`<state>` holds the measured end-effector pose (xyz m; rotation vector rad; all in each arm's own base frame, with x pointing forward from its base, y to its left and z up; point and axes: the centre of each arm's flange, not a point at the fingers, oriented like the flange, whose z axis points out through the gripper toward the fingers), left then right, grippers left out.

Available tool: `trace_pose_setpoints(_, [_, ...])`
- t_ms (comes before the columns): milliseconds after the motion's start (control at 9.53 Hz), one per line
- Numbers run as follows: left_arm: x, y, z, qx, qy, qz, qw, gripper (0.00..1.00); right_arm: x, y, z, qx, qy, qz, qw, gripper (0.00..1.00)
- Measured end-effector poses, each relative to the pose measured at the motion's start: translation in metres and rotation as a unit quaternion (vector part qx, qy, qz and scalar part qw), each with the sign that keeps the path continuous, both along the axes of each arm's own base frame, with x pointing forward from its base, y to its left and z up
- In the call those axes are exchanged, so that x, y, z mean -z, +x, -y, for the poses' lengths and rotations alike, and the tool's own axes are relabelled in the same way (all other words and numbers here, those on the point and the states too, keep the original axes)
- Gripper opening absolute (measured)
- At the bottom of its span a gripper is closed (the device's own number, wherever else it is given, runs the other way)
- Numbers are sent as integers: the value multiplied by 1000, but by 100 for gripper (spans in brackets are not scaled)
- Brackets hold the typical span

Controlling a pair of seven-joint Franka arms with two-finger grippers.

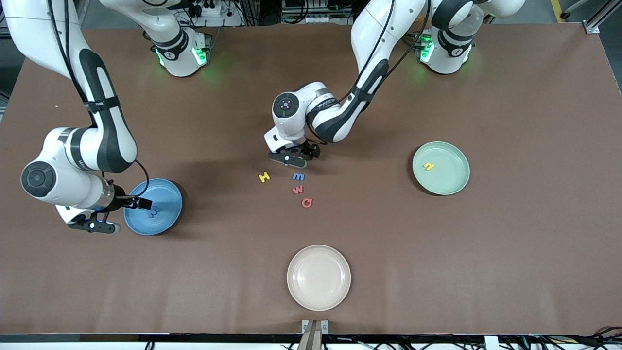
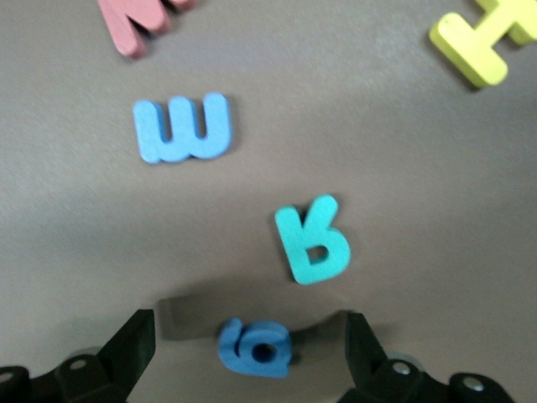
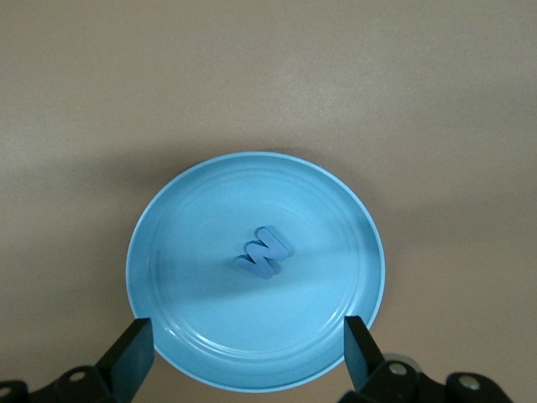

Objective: Sort uppercase to blue plate, lowercase to green plate

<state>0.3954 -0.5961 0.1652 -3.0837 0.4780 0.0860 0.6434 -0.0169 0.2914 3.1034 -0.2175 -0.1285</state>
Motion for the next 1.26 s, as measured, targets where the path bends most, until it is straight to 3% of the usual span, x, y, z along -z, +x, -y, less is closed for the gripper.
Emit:
trace_pose_setpoints(210, [4, -9, 2, 4, 2, -5, 1000, 91, 0, 0, -5, -4, 1, 0, 1000, 100])
trace_pose_setpoints(315, [1, -9, 2, 4, 1, -5, 1000, 76, 0, 0, -6, -5, 1, 0, 1000, 100])
trace_pose_setpoints(1260, [-5, -5, 2, 9, -3, -2, 1000, 56, 2, -2, -32, -18, 2, -11, 1000, 100])
